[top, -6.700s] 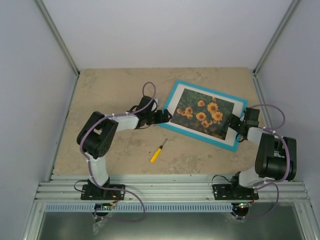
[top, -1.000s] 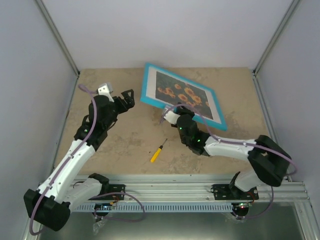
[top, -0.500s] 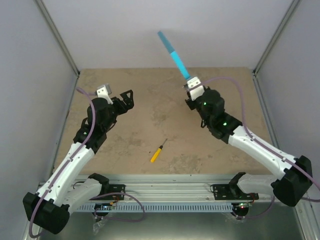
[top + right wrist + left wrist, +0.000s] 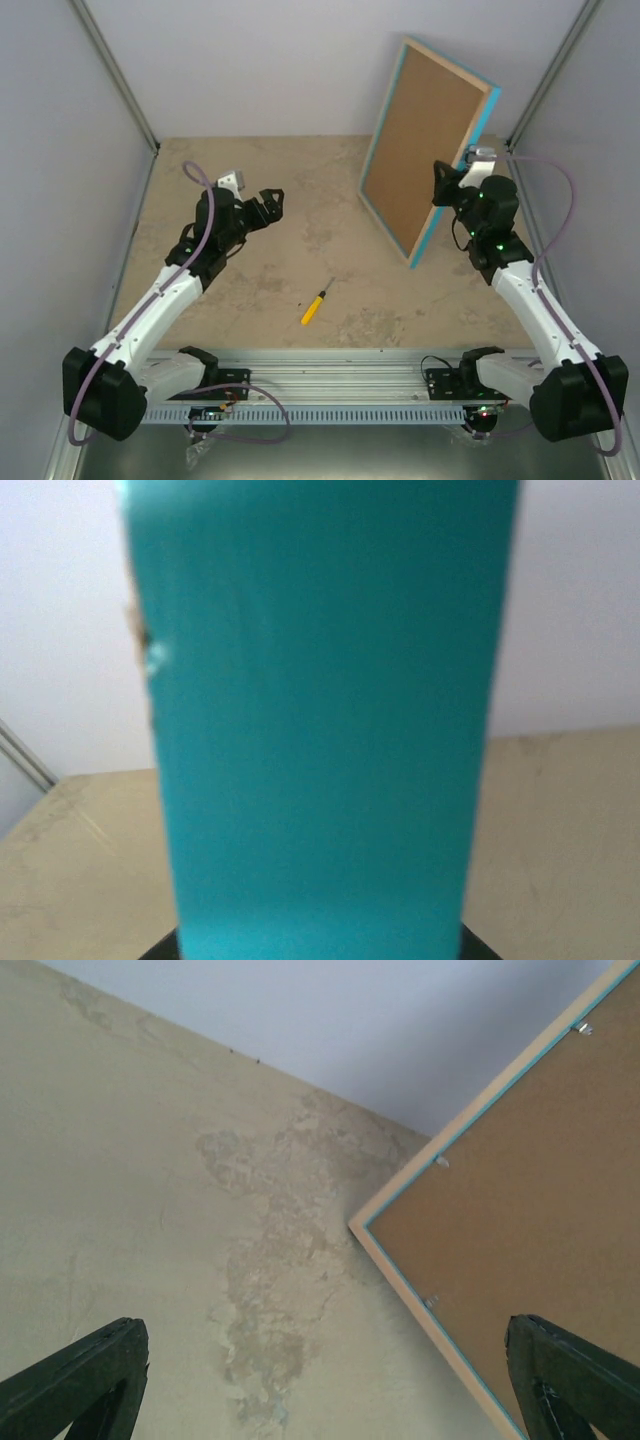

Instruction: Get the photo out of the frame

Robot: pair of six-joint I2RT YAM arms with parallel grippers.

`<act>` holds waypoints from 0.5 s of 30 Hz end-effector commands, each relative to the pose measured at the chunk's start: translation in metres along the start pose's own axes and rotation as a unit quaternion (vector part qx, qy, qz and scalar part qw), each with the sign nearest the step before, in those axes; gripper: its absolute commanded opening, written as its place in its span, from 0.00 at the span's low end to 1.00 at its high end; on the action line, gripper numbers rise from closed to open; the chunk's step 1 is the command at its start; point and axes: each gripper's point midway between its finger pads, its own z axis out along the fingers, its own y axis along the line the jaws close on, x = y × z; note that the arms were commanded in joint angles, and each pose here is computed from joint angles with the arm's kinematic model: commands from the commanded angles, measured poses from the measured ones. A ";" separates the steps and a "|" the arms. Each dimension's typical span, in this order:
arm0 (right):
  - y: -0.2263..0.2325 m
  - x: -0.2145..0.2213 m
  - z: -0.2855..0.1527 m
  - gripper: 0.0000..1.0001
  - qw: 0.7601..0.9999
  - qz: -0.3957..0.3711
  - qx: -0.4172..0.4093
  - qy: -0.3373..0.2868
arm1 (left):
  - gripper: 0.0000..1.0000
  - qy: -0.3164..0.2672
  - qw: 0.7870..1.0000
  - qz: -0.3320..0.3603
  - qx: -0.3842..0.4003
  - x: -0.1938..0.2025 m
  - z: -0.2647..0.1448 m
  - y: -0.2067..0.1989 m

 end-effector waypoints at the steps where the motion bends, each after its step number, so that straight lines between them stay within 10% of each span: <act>1: -0.003 0.013 -0.001 0.01 0.988 0.135 -0.073 0.010 | 0.99 0.013 1.000 0.009 0.019 0.002 0.008 -0.007; 15: -0.044 0.121 -0.008 0.00 0.925 0.374 -0.045 0.041 | 0.99 0.051 0.998 -0.039 0.018 0.035 0.034 0.009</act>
